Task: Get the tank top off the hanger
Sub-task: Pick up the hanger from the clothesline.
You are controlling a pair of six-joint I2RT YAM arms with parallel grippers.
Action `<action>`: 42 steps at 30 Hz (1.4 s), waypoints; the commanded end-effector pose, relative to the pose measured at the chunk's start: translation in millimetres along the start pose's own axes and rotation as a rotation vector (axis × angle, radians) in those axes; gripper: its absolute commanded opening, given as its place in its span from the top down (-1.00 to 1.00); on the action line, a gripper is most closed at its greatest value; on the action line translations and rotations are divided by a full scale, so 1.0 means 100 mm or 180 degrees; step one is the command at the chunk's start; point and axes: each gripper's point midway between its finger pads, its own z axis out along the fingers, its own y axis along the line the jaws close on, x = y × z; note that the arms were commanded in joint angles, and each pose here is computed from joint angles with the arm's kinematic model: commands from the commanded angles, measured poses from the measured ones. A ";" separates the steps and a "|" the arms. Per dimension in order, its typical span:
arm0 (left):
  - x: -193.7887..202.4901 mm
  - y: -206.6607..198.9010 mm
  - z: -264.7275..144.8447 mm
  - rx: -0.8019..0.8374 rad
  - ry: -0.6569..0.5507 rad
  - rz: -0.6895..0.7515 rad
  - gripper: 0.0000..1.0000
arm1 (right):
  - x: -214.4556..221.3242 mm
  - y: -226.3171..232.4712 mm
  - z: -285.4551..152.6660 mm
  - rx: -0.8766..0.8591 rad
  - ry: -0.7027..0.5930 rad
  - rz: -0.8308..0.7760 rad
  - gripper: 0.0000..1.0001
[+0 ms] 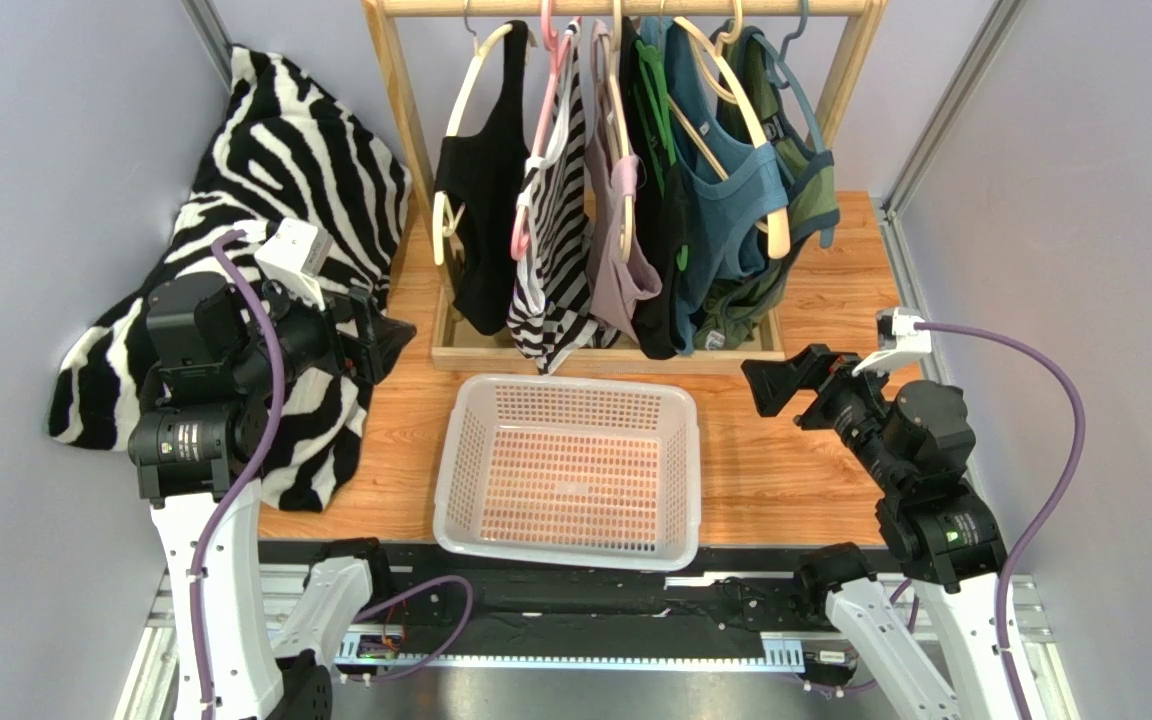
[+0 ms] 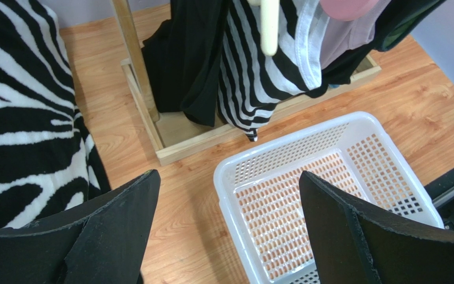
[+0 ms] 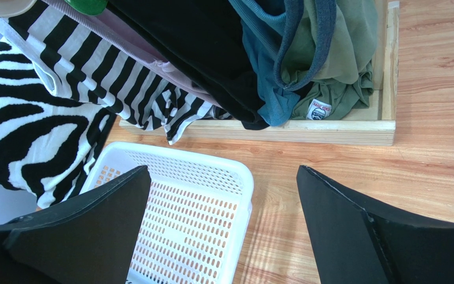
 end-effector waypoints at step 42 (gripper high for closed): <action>-2.09 0.15 1.88 0.0298 -0.0803 0.0327 -0.75 | -0.02 -0.01 0.05 0.0029 0.0010 -0.0234 -0.75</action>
